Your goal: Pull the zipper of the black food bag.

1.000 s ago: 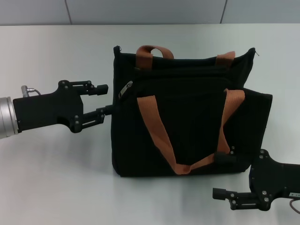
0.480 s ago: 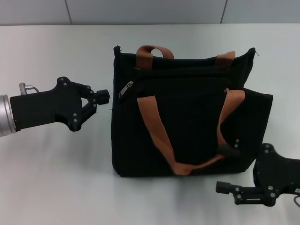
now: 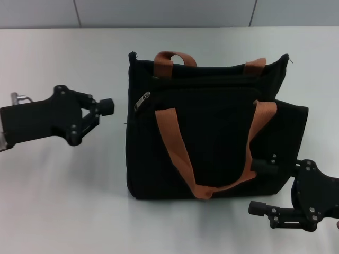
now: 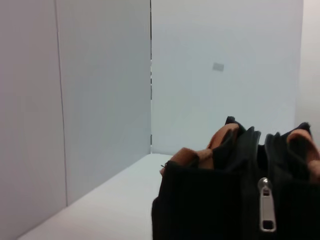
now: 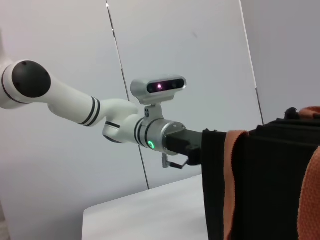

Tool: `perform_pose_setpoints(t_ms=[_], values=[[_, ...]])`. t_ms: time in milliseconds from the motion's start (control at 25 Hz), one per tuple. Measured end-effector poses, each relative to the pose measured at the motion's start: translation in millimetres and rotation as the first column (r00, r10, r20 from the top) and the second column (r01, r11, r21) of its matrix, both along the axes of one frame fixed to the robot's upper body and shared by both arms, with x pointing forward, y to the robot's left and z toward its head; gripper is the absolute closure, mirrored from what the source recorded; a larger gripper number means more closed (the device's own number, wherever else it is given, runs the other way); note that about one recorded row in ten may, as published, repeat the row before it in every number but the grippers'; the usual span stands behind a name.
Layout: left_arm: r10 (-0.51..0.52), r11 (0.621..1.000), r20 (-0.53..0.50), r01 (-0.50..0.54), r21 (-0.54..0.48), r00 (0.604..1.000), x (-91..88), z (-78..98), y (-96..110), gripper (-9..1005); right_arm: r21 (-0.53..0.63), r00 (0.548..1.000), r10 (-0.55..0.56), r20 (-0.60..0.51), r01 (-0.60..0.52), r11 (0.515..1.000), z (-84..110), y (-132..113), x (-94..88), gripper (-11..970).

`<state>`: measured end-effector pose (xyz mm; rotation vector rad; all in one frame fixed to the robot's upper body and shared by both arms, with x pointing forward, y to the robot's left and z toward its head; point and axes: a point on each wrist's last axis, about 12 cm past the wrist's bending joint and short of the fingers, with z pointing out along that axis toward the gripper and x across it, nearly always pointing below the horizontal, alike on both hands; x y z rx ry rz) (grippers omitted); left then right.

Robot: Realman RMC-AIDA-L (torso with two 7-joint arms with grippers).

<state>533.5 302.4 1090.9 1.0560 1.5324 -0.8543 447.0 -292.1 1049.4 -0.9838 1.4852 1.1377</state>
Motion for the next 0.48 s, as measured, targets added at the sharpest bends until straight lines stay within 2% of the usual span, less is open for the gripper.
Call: perform_pose_setpoints(t_ms=[320, 480], values=[[-0.087, 0.995, -0.039, 0.086, -0.041, 0.995, -10.1, 7.1, 0.7, 995, 0.014, 0.999, -0.010, -0.046, 0.011, 1.000, 2.0, -3.0, 0.9, 148], [-0.084, 0.996, -0.030, 0.083, -0.045, 0.996, -8.0, 5.8, -5.8, 872, 0.016, 0.998, -0.020, -0.063, 0.021, 1.000, 2.9, -5.8, 1.7, 148]])
